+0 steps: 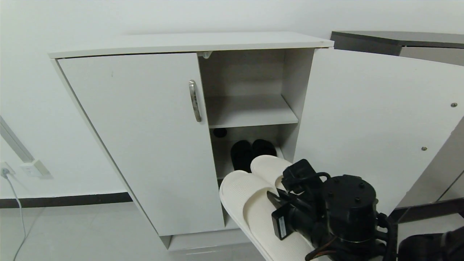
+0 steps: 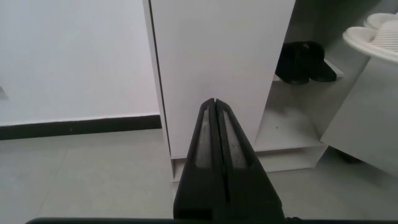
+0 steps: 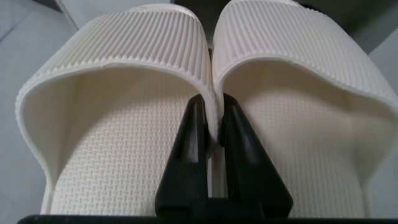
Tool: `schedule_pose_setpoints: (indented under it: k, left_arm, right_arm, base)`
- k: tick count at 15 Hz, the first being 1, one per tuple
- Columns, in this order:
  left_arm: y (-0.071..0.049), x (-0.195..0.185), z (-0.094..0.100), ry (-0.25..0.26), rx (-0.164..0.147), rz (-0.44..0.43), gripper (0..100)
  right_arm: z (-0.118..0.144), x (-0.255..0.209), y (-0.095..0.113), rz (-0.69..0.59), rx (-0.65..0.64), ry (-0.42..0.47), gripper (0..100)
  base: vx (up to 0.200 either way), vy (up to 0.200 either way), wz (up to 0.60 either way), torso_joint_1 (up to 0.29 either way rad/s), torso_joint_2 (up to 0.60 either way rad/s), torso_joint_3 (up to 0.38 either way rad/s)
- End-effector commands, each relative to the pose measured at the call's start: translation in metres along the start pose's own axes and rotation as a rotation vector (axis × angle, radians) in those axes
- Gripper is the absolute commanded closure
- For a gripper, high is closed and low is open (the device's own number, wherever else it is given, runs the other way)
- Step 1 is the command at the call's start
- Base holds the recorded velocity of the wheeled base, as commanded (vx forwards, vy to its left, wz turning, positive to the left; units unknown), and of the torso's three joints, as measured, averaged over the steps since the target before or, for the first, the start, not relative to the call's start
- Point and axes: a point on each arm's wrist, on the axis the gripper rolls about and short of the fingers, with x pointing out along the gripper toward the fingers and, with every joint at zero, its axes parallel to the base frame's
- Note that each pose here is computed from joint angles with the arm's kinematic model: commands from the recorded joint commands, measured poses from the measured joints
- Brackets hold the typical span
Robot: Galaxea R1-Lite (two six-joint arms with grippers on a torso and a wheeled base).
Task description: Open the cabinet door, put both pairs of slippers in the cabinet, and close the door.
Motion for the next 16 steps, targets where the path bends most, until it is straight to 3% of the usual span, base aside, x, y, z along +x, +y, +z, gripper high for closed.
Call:
schedule_pose_setpoints:
  k: [1,4,7,10,16]
  left_arm:
    - [0.000,0.000,0.000,0.000,0.000,0.000,100]
    - [0.000,0.000,0.000,0.000,0.000,0.000,100]
    - [0.000,0.000,0.000,0.000,0.000,0.000,100]
    - [0.000,0.000,0.000,0.000,-0.001,0.000,100]
    - [0.000,0.000,0.000,0.001,-0.001,0.002,100]
  right_arm:
    - [0.016,0.025,0.018,-0.119,0.027,0.006,100]
    - [0.049,0.038,0.029,-0.263,0.112,0.046,100]
    - [0.077,0.043,0.034,-0.404,0.153,0.014,100]
    - [0.099,0.041,0.035,-0.413,0.150,-0.030,100]
    - [0.107,0.056,0.029,-0.429,0.139,-0.028,100]
  base:
    - [0.000,0.000,0.00,0.000,0.00,0.000]
    - [0.000,0.000,0.00,0.000,0.00,0.000]
    - [0.000,0.000,0.00,0.000,0.00,0.000]
    - [0.000,0.000,0.00,0.000,0.00,0.000]
    - [0.000,0.000,0.00,0.000,0.00,0.000]
